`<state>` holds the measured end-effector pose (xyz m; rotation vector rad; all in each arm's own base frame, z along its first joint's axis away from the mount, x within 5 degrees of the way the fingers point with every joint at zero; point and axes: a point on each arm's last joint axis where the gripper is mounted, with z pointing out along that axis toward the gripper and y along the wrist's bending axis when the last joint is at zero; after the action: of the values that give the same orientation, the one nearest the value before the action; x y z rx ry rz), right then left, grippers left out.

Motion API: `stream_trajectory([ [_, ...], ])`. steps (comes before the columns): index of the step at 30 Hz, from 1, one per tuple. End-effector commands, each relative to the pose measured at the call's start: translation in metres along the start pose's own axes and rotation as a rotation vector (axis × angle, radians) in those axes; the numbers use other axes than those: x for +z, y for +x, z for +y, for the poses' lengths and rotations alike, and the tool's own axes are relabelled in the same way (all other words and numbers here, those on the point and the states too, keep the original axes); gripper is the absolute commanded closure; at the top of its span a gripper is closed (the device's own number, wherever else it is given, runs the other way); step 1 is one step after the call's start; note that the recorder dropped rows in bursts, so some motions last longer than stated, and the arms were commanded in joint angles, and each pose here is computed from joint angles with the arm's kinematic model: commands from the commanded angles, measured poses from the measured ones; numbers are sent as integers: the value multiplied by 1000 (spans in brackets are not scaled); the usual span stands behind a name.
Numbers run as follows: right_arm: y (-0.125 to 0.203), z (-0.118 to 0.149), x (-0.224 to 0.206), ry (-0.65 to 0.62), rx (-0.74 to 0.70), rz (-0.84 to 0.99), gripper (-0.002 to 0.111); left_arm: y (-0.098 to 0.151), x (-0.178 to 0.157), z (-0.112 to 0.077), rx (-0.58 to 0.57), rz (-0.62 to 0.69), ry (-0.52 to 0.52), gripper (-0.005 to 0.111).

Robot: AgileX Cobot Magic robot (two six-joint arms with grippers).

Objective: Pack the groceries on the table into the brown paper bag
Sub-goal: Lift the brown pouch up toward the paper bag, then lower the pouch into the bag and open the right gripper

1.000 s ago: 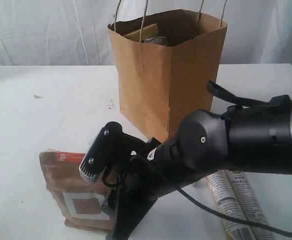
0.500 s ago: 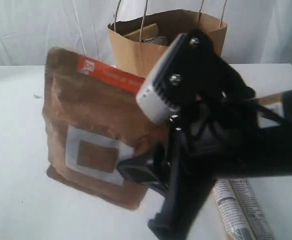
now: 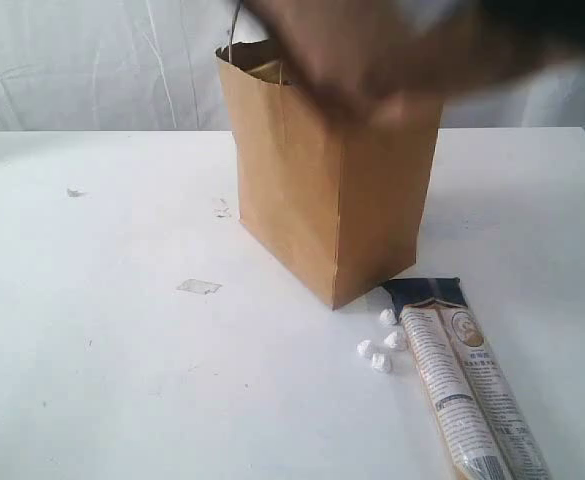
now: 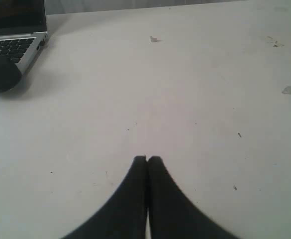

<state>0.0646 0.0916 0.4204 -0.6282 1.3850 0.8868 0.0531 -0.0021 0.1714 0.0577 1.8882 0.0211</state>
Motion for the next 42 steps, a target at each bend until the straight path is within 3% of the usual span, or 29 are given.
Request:
stream_trajectory([
  [1, -47, -14, -14, 150, 40, -522, 108, 1, 0, -1, -5, -4, 7, 107],
  [5, -53, -25, -2, 245, 96, -671, 108, 1, 0, -1, -5, -4, 7, 107],
  [9, -38, -33, 33, 292, 72, -613, 108, 1, 0, -1, -5, -4, 7, 107],
  [11, -24, -38, 68, 350, -82, -502, 108, 1, 0, -1, -5, -4, 7, 107],
  [12, -15, -46, 92, 437, -228, -400, 108, 1, 0, -1, -5, -4, 7, 107],
  [16, -4, -95, 138, 735, -117, -169, 108, 1, 0, -1, -5, -4, 7, 107],
  [20, -5, -122, 174, 678, -129, -75, 108, 1, 0, -1, -5, -4, 7, 107],
  [25, 34, -162, 197, 776, -150, 42, 108, 1, 0, -1, -5, -4, 7, 107],
  [31, 56, -168, 209, 752, -167, 121, 108, 1, 0, -1, -5, -4, 7, 107],
  [42, 68, -186, 198, 904, -201, 259, 108, 1, 0, -1, -5, -4, 7, 107],
])
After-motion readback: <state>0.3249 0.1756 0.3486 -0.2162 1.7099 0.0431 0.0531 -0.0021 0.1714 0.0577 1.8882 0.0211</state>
